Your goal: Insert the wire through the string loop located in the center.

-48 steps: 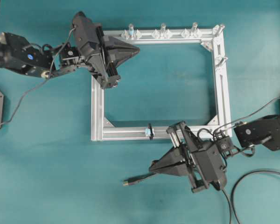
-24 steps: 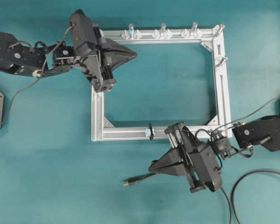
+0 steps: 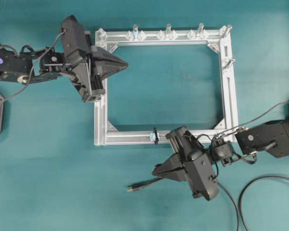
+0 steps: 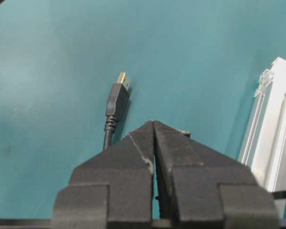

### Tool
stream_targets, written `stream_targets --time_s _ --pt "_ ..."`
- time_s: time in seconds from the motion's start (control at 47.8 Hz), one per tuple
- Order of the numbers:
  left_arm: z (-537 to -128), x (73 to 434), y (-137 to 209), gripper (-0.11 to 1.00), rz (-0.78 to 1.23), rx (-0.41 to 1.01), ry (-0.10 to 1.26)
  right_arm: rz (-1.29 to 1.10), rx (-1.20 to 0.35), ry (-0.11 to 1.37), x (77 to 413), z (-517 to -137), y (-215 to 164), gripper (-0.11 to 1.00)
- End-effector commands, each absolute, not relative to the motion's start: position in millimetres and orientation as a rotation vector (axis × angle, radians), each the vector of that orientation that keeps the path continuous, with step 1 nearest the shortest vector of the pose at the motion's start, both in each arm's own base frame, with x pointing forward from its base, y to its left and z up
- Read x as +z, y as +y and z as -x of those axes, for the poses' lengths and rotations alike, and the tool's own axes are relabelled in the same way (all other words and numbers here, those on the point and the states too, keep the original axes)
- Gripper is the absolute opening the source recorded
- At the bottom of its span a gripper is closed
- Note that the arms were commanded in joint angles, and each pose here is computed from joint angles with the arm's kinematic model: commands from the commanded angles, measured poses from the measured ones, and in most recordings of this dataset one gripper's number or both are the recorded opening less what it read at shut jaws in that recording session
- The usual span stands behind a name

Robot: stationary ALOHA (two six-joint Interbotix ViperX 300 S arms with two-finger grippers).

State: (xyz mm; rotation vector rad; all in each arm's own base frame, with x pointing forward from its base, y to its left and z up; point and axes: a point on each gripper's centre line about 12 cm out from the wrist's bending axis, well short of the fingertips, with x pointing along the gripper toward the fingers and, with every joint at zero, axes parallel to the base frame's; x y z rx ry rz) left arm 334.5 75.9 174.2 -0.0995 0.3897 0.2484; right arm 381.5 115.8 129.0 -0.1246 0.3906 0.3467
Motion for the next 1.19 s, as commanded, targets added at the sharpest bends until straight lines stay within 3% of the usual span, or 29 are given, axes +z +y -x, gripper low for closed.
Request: stream_targets --time_s 0.0,0.314,0.461,0.503,1.173 --pt "-334.7 182.4 72.6 0.00 0.088 0.237 0.365 0.122 0.351 0.340 147.6 -388.6 119.8 0.00" --pt "-333.9 183.5 64.9 0.00 0.087 0.216 0.365 0.126 0.348 0.368 146.3 -389.2 119.4 0.03" --pt "-323.7 184.8 62.3 0.00 0.092 0.213 0.387 0.125 0.351 0.362 145.8 -388.9 120.8 0.37" --pt "-319.5 184.1 61.4 0.00 0.093 0.212 0.396 0.125 0.355 0.359 145.2 -388.8 122.1 0.41" --pt "-286.0 182.1 52.7 0.00 0.097 0.204 0.420 0.129 0.395 0.408 104.8 -392.5 140.3 0.40"
